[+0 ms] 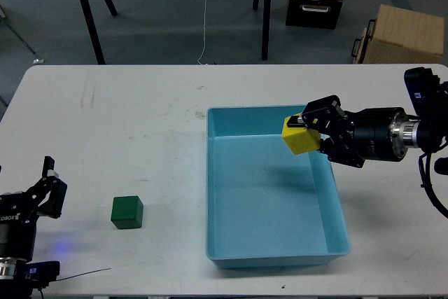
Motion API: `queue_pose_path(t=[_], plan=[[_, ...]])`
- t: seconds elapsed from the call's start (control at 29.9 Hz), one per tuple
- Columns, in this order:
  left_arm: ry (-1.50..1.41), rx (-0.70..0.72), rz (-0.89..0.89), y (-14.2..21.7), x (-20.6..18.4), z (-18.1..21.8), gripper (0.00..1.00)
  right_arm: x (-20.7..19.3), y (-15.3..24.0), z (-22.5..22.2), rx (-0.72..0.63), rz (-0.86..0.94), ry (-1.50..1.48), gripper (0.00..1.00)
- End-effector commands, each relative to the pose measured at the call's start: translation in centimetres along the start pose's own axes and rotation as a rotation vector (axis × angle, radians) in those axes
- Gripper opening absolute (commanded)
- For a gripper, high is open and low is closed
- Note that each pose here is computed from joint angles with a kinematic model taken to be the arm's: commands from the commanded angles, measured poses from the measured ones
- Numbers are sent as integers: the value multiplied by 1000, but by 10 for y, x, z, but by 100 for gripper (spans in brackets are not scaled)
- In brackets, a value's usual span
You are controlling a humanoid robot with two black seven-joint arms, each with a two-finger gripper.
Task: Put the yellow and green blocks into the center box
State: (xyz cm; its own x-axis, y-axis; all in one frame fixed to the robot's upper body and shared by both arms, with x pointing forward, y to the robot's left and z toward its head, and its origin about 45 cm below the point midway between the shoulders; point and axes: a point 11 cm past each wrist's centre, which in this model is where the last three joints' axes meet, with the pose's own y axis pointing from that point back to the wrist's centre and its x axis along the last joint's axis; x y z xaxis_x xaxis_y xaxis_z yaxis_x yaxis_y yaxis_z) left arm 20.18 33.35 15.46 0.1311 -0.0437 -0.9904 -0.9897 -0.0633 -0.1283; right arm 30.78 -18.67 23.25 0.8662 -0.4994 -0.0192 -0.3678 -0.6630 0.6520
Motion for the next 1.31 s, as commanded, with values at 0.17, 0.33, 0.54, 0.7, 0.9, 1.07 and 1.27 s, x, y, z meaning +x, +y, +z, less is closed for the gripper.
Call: queue_pose_path(t=[0.17,0.33,0.54,0.7,0.9,1.07,1.27], plan=[[-11,6,3,0,0,-1,100,-2,-5,11,-35,19,42,88],[-16,10,3,0,0,-2,100,2,-2,14,-35,31,28,96],[-16,10,3,0,0,-2,100,30,18,-16,62,118,5,96],[-15,12,-9,-2,-3,-3,100,74,53,-46,214,184,-267,98],[-12,28,-46,-8,-14,-8,100,97,94,-37,235,257,-342,99],[-10,35,-65,-14,-17,-10,100,119,128,-58,358,273,-373,99],[1,55,-71,-18,-18,-17,100,154,167,-73,771,124,-645,99]])
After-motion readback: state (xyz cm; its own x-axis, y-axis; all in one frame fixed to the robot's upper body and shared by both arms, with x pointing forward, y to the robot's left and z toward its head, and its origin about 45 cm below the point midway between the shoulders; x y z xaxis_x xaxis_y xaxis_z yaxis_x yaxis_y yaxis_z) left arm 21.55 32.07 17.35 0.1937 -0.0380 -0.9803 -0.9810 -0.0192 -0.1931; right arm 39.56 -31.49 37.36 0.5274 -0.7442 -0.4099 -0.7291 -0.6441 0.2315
